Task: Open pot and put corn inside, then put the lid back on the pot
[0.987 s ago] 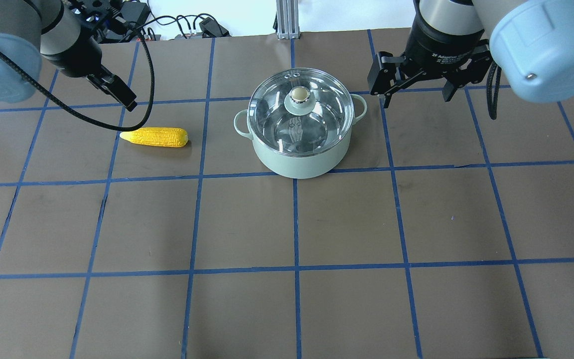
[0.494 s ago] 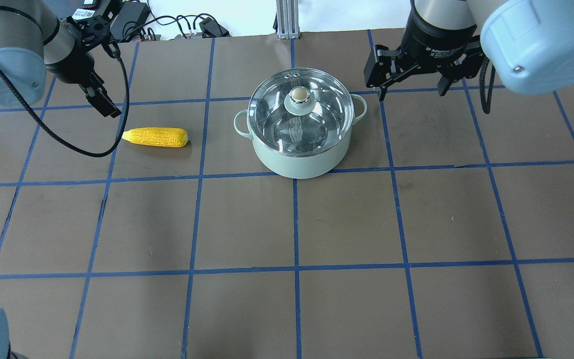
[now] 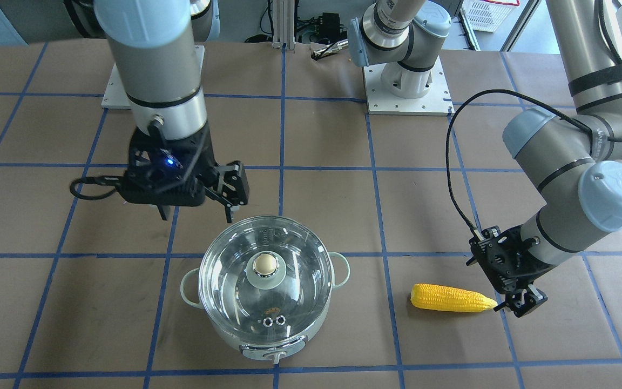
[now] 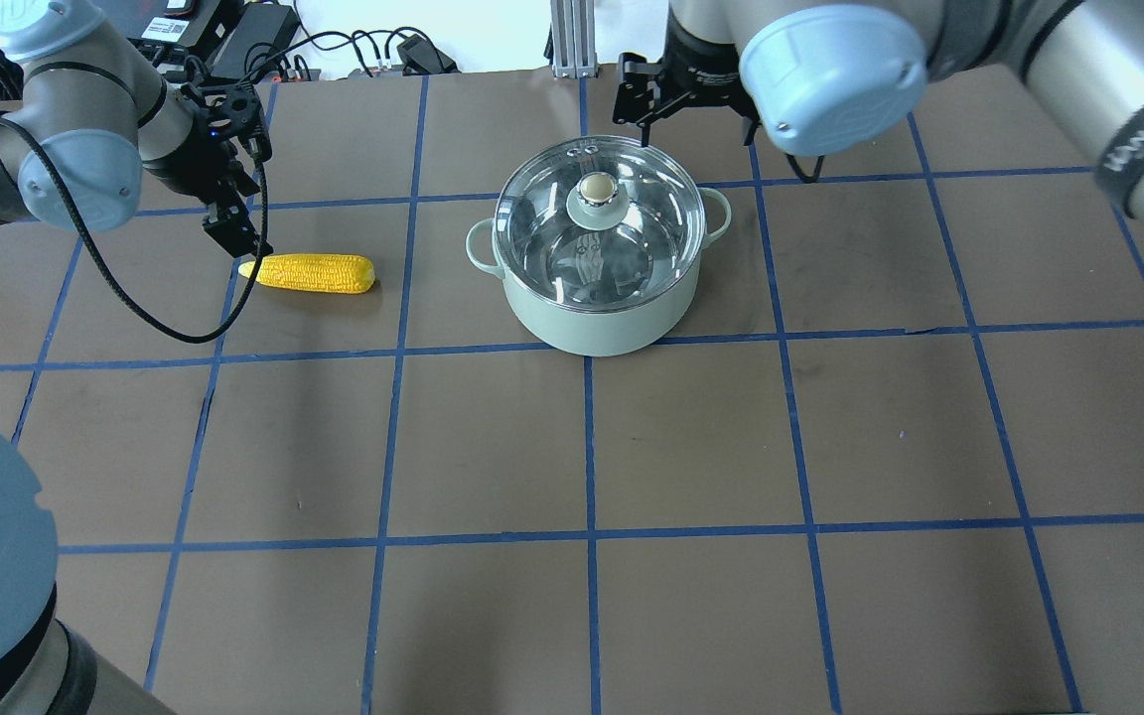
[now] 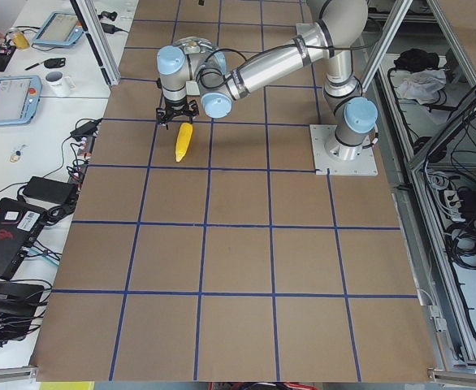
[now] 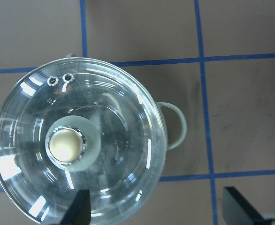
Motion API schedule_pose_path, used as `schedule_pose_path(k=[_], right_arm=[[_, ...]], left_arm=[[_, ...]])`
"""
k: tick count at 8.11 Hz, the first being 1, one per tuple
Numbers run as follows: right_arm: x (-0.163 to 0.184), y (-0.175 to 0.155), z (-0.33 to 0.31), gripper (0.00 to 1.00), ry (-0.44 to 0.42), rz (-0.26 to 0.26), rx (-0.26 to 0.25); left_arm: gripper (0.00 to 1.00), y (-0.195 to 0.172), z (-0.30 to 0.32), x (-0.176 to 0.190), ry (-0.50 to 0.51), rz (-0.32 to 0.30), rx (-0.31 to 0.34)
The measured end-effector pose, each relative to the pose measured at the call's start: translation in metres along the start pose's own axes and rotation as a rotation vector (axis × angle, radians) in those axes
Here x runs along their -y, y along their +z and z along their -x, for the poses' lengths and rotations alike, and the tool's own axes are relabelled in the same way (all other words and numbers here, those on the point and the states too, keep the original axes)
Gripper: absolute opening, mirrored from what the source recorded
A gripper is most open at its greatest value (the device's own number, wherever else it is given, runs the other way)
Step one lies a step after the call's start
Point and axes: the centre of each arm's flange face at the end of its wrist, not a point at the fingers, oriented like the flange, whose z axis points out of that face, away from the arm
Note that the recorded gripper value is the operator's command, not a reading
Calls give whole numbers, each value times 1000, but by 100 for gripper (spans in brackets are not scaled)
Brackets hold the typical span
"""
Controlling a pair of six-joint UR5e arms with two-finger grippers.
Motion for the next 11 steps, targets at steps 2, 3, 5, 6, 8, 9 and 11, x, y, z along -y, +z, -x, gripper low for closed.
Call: schedule_pose_path(k=[2, 3, 5, 6, 8, 9, 11], right_arm=[[8, 52, 48, 100, 51, -23, 28], [6, 73, 68, 100, 64, -22, 32], [8, 107, 88, 91, 51, -34, 40], [9, 115, 92, 80, 31, -38, 39], [9, 120, 93, 64, 13, -44, 38], [10, 121, 94, 57, 10, -44, 38], [9, 123, 93, 20, 9, -42, 35]], left_arm=[[100, 26, 10, 0, 103, -23, 14], [100, 35, 12, 0, 123, -26, 11], [100, 55, 14, -2, 157, -28, -13], [100, 66, 14, -3, 168, -29, -30], [100, 82, 12, -5, 170, -29, -63], [100, 88, 9, -6, 169, -29, -78], [100, 96, 5, -7, 163, -29, -94]])
